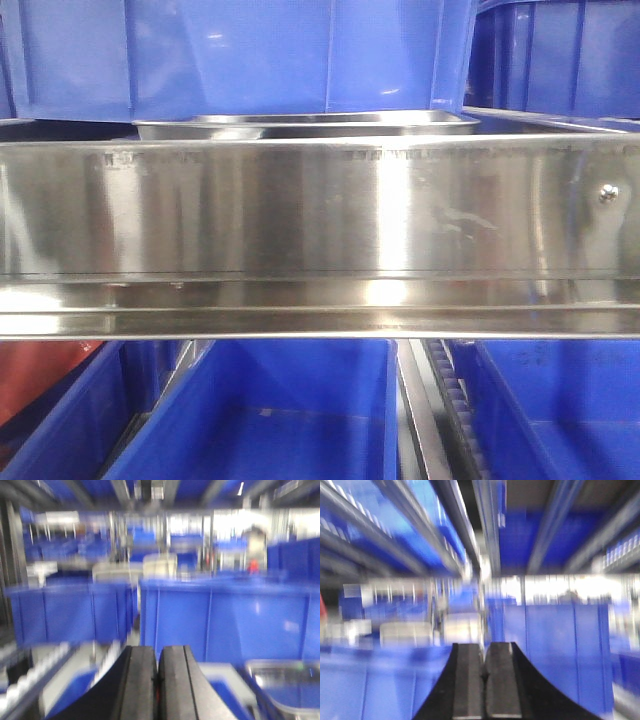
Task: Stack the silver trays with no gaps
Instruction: 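Raise both grippers toward the silver tray on the upper shelf, then close both grippers on opposite rims of the silver tray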
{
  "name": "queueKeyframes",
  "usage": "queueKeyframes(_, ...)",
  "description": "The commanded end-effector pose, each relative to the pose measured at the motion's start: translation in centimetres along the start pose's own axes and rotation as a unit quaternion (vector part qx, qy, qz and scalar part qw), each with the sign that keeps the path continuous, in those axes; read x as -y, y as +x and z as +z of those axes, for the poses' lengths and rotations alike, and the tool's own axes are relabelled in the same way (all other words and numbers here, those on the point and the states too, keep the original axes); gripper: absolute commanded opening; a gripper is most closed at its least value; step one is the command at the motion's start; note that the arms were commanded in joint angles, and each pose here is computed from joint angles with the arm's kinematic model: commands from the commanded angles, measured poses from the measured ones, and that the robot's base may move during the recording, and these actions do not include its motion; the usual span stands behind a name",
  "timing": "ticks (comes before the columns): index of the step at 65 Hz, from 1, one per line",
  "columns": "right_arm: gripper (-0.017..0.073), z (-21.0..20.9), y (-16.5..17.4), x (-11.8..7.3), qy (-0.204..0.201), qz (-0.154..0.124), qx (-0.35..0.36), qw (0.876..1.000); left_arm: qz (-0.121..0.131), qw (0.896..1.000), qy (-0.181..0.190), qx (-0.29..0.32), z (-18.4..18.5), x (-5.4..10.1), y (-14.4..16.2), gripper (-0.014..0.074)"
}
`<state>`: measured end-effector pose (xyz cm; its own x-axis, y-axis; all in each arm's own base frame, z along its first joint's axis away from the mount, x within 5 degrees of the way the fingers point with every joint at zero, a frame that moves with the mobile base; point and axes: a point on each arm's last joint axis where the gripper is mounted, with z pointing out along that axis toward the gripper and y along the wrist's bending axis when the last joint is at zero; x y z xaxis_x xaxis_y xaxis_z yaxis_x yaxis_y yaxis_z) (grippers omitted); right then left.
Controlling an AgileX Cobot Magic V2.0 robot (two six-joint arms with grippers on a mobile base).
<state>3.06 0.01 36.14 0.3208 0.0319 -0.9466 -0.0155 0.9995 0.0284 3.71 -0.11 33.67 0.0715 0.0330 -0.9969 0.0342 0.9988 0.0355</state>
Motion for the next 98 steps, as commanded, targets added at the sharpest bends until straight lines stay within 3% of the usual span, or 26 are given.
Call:
queueKeyframes(1, -0.0081, 1.7, -0.7, 0.0, 0.004, 0.005, -0.091, 0.996, 0.002, 0.998, 0.001, -0.056, 1.3, -0.1, -1.3, 0.0012)
queueKeyframes(9, -0.0081, 4.2, -1.1, -0.1, 0.006, 0.007, -0.204, 0.979, 0.003, 0.987, 0.003, -0.159, 3.9, -0.1, -2.5, 0.0012)
queueKeyframes(17, -0.0081, 6.5, -0.9, -0.1, 0.01, 0.008, -0.33, 0.944, -0.002, 0.97, 0.007, -0.244, 7.2, -0.1, -3.3, 0.0012)
queueKeyframes(22, -0.0081, 8.0, -0.6, -0.1, 0.011, 0.008, -0.385, 0.923, -0.003, 0.966, 0.008, -0.259, 9.2, -0.1, -3.6, 0.0012)
queueKeyframes(34, -0.0081, 11.2, 1.1, 0.0, 0.013, 0.009, -0.437, 0.899, -0.003, 0.962, 0.01, -0.273, 12.9, 0.0, -2.5, 0.0012)
queueKeyframes(43, -0.0081, 13.5, 2.5, 0.0, 0.012, 0.013, -0.435, 0.9, -0.008, 0.961, 0.011, -0.277, 15.6, 0.1, -1.3, 0.0012)
queueKeyframes(57, -0.0069, 16.8, 7.3, -1.1, 0.002, 0.077, -0.518, 0.852, -0.048, 0.933, 0.022, -0.356, 19.6, 0.8, 2.1, -0.0013)
queueKeyframes(60, -0.0048, 17.6, 8.4, -1.3, 0.019, 0.097, -0.539, 0.837, -0.046, 0.928, 0.03, -0.368, 20.7, 1.2, 2.5, -0.0014)
queueKeyframes(63, -0.0048, 18.4, 9.5, -1.9, 0.026, 0.095, -0.559, 0.823, -0.044, 0.925, 0.036, -0.374, 21.5, 1.8, 2.7, -0.0014)
queueKeyframes(69, -0.0048, 19.9, 10.8, -3.5, 0.034, 0.077, -0.587, 0.805, -0.06, 0.914, 0.026, -0.401, 22.8, 3.1, 3.2, -0.0014)
queueKeyframes(72, -0.0048, 20.7, 11.1, -4.5, 0.035, 0.067, -0.598, 0.798, -0.053, 0.911, 0.023, -0.407, 23.3, 4.0, 2.9, -0.0014)
queueKeyframes(81, -0.0048, 22.8, 11.1, -7.4, 0.02, 0.051, -0.616, 0.786, -0.049, 0.906, 0.027, -0.42, 24.7, 6.7, 1.9, -0.0014)
queueKeyframes(90, -0.0048, 25.2, 11.2, -10.1, 0.006, 0.048, -0.625, 0.779, -0.051, 0.89, 0.044, -0.452, 26.5, 9.1, 1.0, -0.0014)
queueKeyframes(98, -0.0048, 27.0, 12.0, -11.7, 0.003, 0.036, -0.645, 0.764, -0.05, 0.888, 0.053, -0.454, 28.4, 10.6, 0.0, -0.0014)
